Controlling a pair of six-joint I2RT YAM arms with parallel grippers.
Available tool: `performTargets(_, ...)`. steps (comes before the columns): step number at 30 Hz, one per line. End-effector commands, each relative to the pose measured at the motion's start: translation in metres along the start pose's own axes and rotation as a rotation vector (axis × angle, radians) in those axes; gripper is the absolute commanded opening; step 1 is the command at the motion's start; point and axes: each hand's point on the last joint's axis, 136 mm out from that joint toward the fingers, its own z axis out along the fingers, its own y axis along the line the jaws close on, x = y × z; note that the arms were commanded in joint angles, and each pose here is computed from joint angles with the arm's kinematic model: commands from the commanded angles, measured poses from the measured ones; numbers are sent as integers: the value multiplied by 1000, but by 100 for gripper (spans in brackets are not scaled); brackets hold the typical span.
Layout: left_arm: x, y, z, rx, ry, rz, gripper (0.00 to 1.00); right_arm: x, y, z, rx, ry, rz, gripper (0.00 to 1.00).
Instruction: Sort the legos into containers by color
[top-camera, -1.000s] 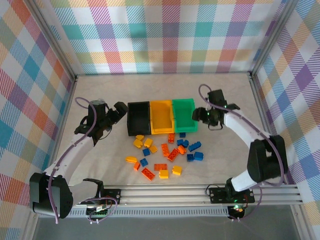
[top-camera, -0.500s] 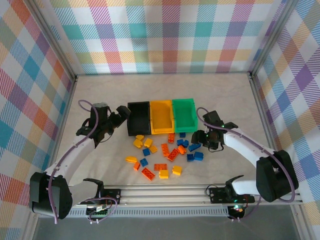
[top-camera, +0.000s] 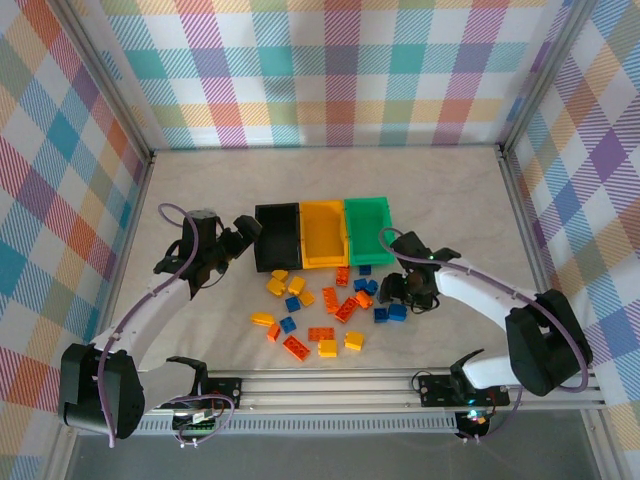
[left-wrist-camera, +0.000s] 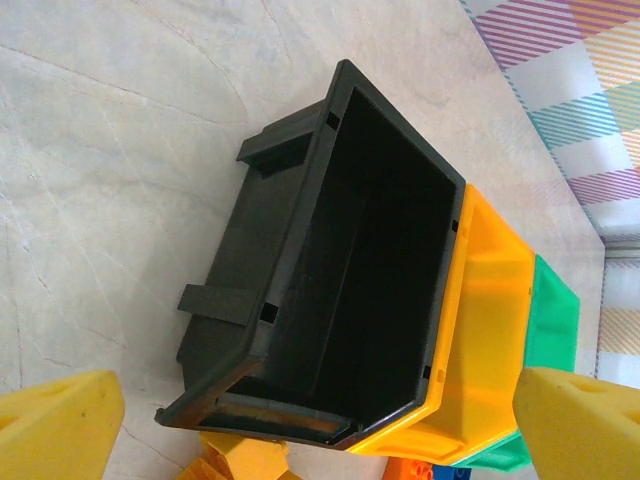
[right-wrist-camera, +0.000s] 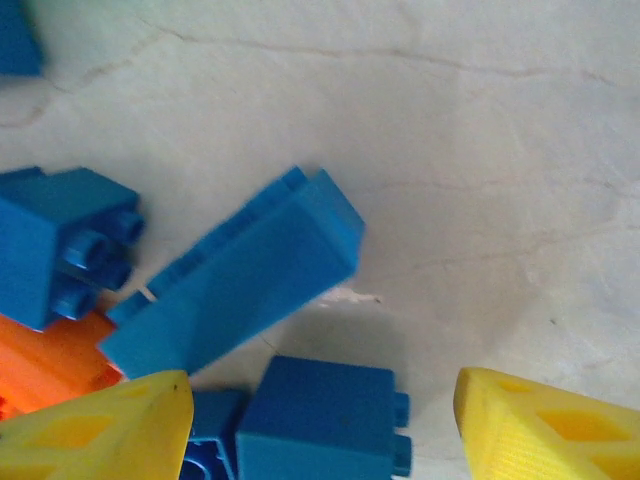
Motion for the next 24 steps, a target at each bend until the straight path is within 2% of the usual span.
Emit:
performTargets(1,4,-6,0,36,4,11,100,15,-12,1,42,34,3,70)
performTargets(9,5,-5,3,29,14,9,100,31,-7,12,21,83,-7,68)
performTargets(18,4,-8,1,30,10,12,100,25,-3,7,-6,36,-28,46)
performTargets(21,4,-11,0,34,16,21,100,13,6,-9,-38,-20,-58,38)
performTargets(24,8,-11,-3,16,25,43,99,-15,27,-38,-90,-119,-110,34)
